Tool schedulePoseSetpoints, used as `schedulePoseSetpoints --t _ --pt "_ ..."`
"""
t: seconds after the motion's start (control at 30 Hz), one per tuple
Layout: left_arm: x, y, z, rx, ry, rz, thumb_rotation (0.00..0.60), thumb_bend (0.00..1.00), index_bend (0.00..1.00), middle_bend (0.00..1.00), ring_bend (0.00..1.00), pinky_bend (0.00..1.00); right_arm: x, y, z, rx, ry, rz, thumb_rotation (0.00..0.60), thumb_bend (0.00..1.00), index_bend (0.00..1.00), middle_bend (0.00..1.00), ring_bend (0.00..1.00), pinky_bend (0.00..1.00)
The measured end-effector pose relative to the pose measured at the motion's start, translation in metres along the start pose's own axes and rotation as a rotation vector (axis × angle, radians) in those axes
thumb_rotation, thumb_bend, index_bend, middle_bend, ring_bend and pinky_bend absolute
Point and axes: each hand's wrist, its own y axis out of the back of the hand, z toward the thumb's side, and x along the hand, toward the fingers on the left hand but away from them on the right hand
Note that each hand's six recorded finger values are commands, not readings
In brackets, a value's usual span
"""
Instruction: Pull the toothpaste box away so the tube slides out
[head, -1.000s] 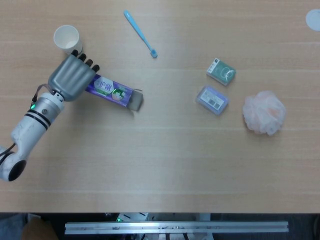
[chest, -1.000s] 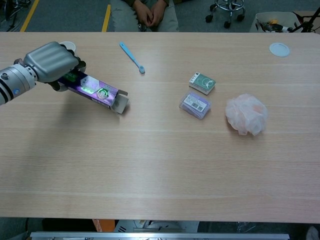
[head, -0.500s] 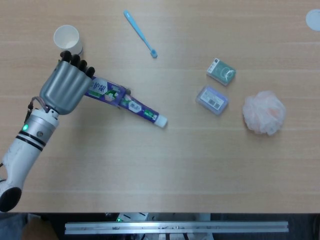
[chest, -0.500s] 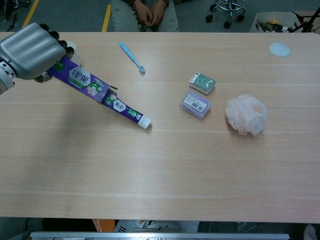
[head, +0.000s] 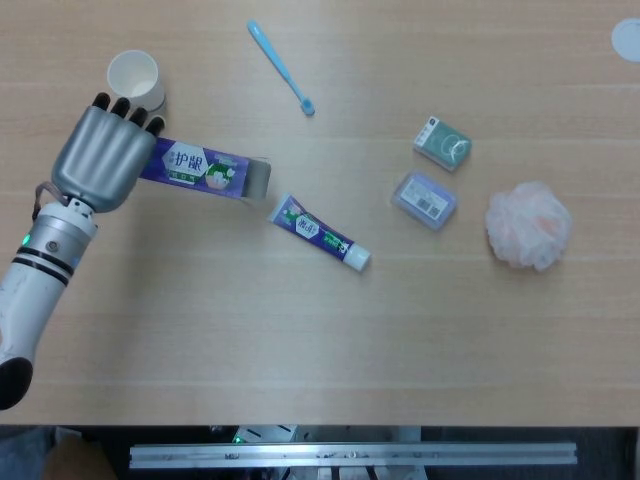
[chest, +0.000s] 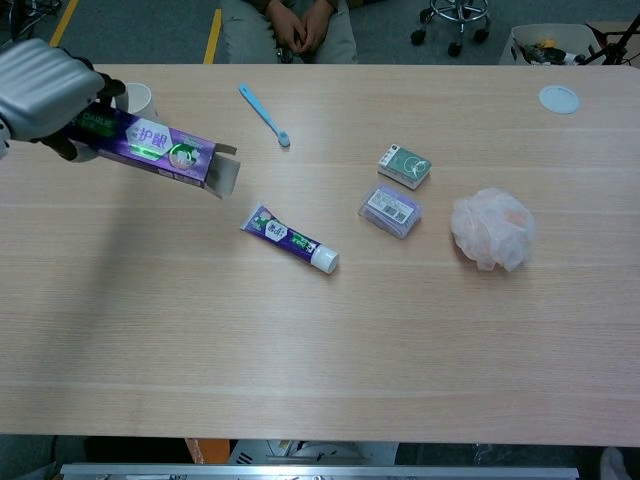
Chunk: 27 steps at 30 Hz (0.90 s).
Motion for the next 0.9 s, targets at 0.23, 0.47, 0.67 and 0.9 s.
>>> schedulePoseSetpoints --t 0.23,0.47,0.67,0.9 --pt "-0.004 -0.029 -0.015 -0.261 0.033 -0.095 0.6 0.23 0.42 0.45 0.33 0.35 -0.001 0.0 0.003 0.004 0.006 0.001 0.6 0.29 0.39 0.46 0.38 0.44" --pt "-0.009 -0.076 -0.022 -0.359 0.057 -0.22 0.6 0.23 0.38 0.44 0.33 0.35 -0.001 0.0 0.005 0.006 0.009 0.004 0.6 0.29 0.39 0.46 0.38 0.44" --pt "-0.014 -0.101 -0.015 -0.387 0.057 -0.307 0.6 0.23 0.1 0.19 0.16 0.31 -0.003 0.0 0.007 0.008 0.016 0.006 0.6 0.29 0.39 0.46 0.38 0.44" --pt "-0.02 -0.088 -0.018 -0.443 0.081 -0.26 0.6 0.23 0.0 0.08 0.08 0.22 -0.004 -0.001 0.003 0.01 0.002 0.006 0.6 0.29 0.39 0.46 0.38 0.44"
